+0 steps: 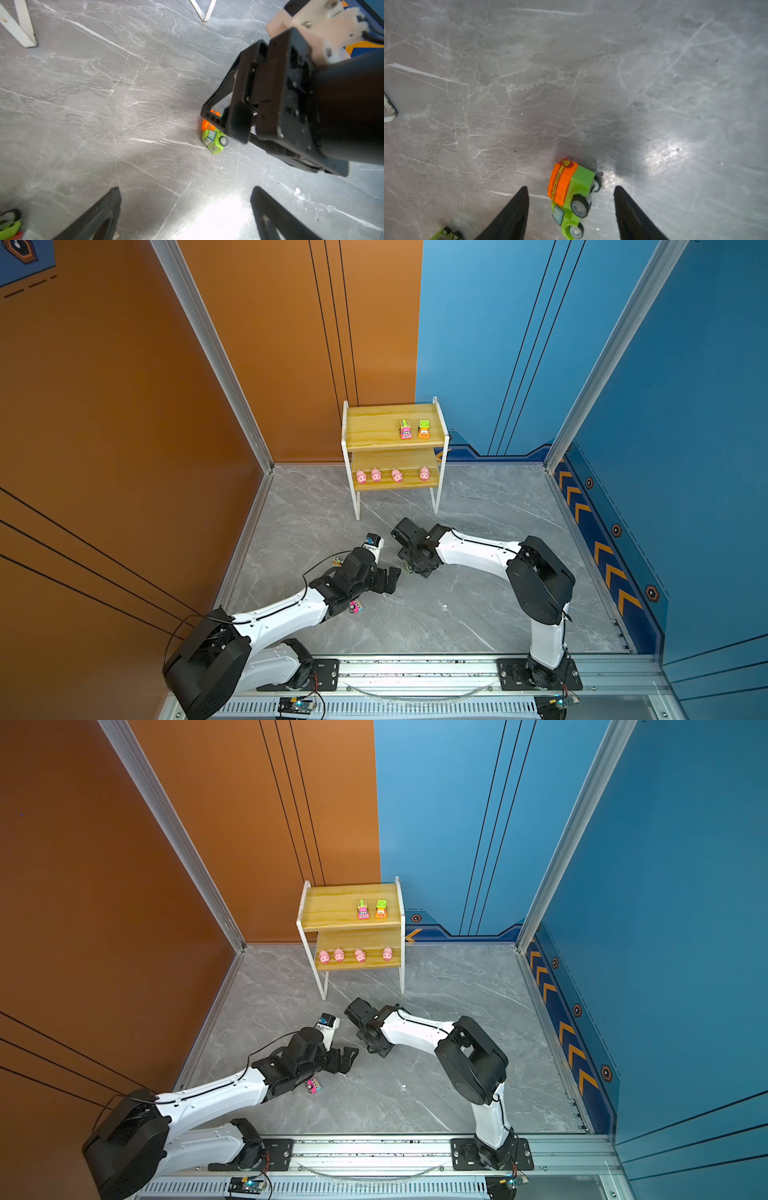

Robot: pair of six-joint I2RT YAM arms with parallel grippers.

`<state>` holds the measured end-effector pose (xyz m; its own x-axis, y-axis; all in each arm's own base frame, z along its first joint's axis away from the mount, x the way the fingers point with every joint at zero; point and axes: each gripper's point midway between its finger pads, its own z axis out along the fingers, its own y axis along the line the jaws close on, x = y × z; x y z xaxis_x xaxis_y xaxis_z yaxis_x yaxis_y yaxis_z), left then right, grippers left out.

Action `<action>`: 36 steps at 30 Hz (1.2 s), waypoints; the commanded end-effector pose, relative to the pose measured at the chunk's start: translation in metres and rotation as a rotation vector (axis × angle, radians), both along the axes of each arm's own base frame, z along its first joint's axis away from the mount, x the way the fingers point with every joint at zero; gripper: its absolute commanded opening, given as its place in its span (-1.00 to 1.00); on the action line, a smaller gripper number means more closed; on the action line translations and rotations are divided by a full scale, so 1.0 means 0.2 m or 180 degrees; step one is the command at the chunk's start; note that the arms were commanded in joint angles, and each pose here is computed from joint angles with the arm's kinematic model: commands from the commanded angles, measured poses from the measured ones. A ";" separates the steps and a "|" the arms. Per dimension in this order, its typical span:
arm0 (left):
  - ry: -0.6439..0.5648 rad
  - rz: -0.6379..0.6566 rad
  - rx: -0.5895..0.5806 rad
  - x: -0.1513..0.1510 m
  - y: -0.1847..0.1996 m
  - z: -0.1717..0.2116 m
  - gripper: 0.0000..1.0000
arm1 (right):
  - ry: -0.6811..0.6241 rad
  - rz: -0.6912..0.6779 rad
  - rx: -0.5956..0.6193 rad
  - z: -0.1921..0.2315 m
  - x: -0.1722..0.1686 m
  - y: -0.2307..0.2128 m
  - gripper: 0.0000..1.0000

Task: Place and organize the plastic toys onto the shelf

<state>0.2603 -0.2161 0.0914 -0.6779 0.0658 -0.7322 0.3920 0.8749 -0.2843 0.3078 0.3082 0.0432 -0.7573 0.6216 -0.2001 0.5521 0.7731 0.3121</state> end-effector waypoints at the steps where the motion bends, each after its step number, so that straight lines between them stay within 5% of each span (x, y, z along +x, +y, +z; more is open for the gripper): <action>1: -0.0058 -0.0063 -0.0049 -0.01 -0.01 0.02 0.96 | 0.0147 -0.0095 -0.0059 -0.04 0.00 -0.02 0.30; 19: -0.0030 0.0113 -0.0154 0.00 0.07 0.02 0.96 | 0.0188 -0.0072 -0.0055 -0.07 -0.01 -0.02 -0.26; 29: 0.0046 0.0132 -0.0258 0.01 0.06 0.02 0.96 | -0.0244 0.0035 0.0324 0.06 0.06 -0.02 -0.33; 36: 0.0169 0.0104 -0.0722 0.03 -0.02 0.08 0.97 | -0.0807 -0.0079 0.1114 0.21 0.14 -0.04 -0.39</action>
<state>0.2656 -0.2091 0.1009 -0.6976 -0.0659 -0.7135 0.3388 0.8471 -0.4095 0.3185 0.2883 0.0596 -0.7119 0.6825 -0.1657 0.5149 0.6677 0.5377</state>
